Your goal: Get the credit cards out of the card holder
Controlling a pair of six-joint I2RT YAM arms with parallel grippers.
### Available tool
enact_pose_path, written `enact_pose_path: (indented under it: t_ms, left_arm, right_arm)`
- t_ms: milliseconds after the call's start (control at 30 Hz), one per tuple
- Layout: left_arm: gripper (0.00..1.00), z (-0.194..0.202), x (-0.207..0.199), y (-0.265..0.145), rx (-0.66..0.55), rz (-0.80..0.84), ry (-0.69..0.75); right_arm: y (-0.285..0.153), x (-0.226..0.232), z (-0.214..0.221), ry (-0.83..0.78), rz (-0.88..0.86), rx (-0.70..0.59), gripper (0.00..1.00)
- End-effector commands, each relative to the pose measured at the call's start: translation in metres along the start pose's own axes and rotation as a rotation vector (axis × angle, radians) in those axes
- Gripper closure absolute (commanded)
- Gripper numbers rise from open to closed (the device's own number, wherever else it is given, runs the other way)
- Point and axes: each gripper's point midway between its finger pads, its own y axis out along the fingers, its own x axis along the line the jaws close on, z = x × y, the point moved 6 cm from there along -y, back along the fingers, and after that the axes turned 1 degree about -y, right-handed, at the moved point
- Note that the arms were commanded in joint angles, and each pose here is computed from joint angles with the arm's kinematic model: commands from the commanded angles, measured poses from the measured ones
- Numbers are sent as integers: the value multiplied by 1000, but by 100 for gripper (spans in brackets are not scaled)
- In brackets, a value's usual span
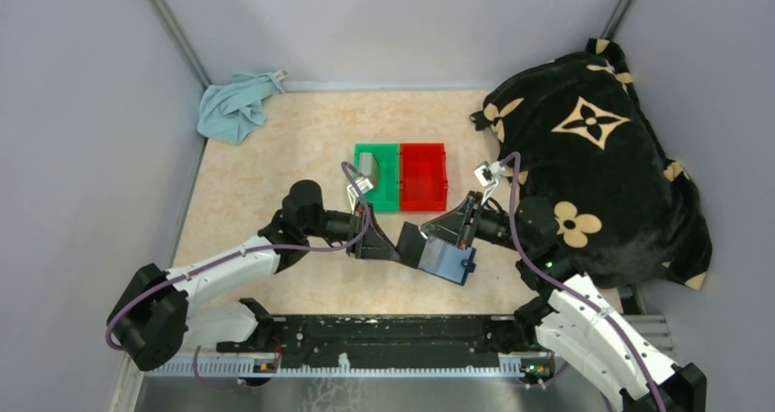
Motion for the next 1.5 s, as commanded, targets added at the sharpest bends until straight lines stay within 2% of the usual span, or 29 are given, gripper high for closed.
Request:
enact_pose_path:
  t_ms: [0, 167, 300, 467, 700, 733, 800, 867, 933, 1100, 1200, 1467]
  left_arm:
    - [76, 5, 1, -3, 11, 1, 10]
    - [78, 7, 1, -3, 12, 0, 10]
    - [83, 7, 1, -3, 15, 2, 8]
    - [100, 8, 3, -2, 18, 1, 3]
    - [100, 3, 6, -1, -19, -35, 7]
    - [100, 2, 7, -1, -28, -43, 9]
    - [100, 0, 9, -1, -42, -61, 8]
    - [100, -4, 11, -1, -55, -86, 2]
    - [100, -8, 17, -1, -63, -132, -12]
    - [100, -14, 41, -7, -72, -297, -97]
    - [100, -22, 49, -9, -63, -366, -109]
    - [100, -63, 73, -30, -72, -746, -127]
  right_arm:
    - [0, 8, -17, -66, -13, -56, 100]
    - [0, 8, -16, -64, -16, -53, 100]
    - [1, 8, -16, -62, -16, -55, 100]
    - [0, 8, -16, -60, -24, -54, 100]
    - [0, 8, -14, -62, -32, -47, 100]
    - [0, 8, -14, -60, -27, -48, 97]
    - [-2, 8, -15, -63, -10, -64, 75]
    - [-3, 6, -18, -70, 26, -82, 59]
    - [-6, 2, -21, -87, 80, -100, 51]
    - [-28, -13, -46, -156, 367, -233, 50]
    - [-37, -21, -50, -165, 480, -256, 51]
    - [-32, -41, -25, -92, 500, -191, 57]
